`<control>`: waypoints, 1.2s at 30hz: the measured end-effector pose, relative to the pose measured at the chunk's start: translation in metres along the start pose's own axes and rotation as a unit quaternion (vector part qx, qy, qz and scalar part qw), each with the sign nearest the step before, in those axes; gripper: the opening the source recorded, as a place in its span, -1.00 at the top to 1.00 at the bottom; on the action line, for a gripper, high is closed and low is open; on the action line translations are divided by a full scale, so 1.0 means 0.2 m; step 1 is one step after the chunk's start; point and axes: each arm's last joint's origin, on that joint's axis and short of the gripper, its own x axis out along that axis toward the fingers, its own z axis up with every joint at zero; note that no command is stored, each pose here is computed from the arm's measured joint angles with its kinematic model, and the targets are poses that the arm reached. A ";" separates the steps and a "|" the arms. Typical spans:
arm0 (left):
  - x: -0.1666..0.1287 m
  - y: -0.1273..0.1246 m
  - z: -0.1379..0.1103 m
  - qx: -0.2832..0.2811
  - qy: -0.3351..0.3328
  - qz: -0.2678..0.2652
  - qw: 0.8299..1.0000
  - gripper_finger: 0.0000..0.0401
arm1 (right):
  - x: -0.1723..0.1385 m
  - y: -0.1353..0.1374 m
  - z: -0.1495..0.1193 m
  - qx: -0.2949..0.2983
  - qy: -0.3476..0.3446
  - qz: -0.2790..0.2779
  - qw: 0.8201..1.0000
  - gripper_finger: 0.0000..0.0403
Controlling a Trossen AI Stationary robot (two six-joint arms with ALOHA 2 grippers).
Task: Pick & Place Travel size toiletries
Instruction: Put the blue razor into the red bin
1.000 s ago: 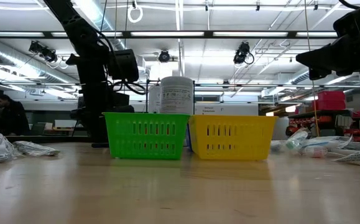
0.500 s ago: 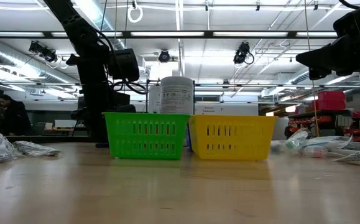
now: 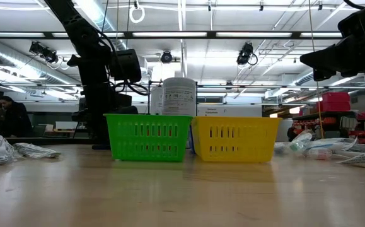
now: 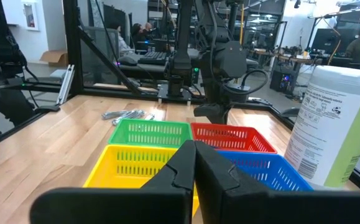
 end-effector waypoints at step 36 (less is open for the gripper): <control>-0.42 0.02 0.01 -0.060 -0.034 -0.064 0.996 0.77 | 0.00 0.00 0.00 0.000 0.000 0.000 1.000 0.94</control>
